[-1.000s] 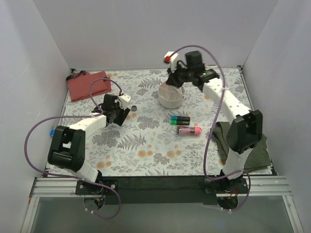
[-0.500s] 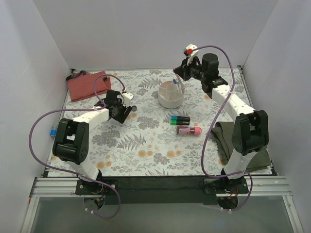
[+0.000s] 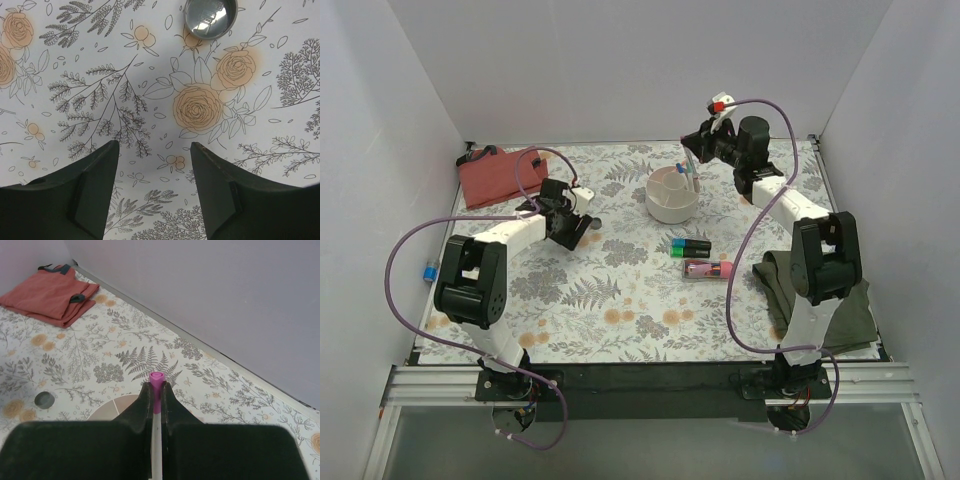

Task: Sort the stationery into containers
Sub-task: Place the pen in the storage box.

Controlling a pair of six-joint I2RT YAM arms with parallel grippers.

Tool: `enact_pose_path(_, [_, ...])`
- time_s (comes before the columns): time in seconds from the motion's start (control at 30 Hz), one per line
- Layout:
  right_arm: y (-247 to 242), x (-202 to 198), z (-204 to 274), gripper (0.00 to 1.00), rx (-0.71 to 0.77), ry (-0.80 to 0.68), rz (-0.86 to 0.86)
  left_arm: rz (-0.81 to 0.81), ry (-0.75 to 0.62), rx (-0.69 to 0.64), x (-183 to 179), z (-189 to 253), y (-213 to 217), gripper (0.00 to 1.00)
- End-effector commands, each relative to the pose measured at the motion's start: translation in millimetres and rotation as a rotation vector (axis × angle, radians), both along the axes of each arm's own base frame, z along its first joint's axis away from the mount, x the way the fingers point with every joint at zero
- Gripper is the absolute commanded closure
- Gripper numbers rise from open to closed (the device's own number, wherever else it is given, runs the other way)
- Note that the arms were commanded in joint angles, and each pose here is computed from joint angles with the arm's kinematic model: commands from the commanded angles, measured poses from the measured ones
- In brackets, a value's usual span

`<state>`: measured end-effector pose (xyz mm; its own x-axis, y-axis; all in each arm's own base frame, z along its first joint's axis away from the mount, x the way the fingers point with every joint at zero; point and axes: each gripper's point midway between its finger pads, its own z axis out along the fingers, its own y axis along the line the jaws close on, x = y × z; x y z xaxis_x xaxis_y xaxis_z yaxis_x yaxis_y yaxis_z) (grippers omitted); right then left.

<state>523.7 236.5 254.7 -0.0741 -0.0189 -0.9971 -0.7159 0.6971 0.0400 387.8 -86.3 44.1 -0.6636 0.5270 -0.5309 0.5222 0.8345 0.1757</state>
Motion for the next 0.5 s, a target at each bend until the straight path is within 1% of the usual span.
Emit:
enact_pose_path(0.0, [1, 12, 16, 0.99, 0.065, -0.082, -0.009, 0.008, -0.006, -0.006, 2, 14, 1, 0.41])
enact_pose_path(0.2, [5, 19, 3, 0.99, 0.078, -0.072, -0.001, 0.02, 0.012, 0.004, 1, 11, 4, 0.41])
enact_pose_path(0.47, [6, 21, -9, 0.99, 0.07, -0.06, 0.005, 0.031, 0.005, -0.005, 10, 13, 1, 0.41])
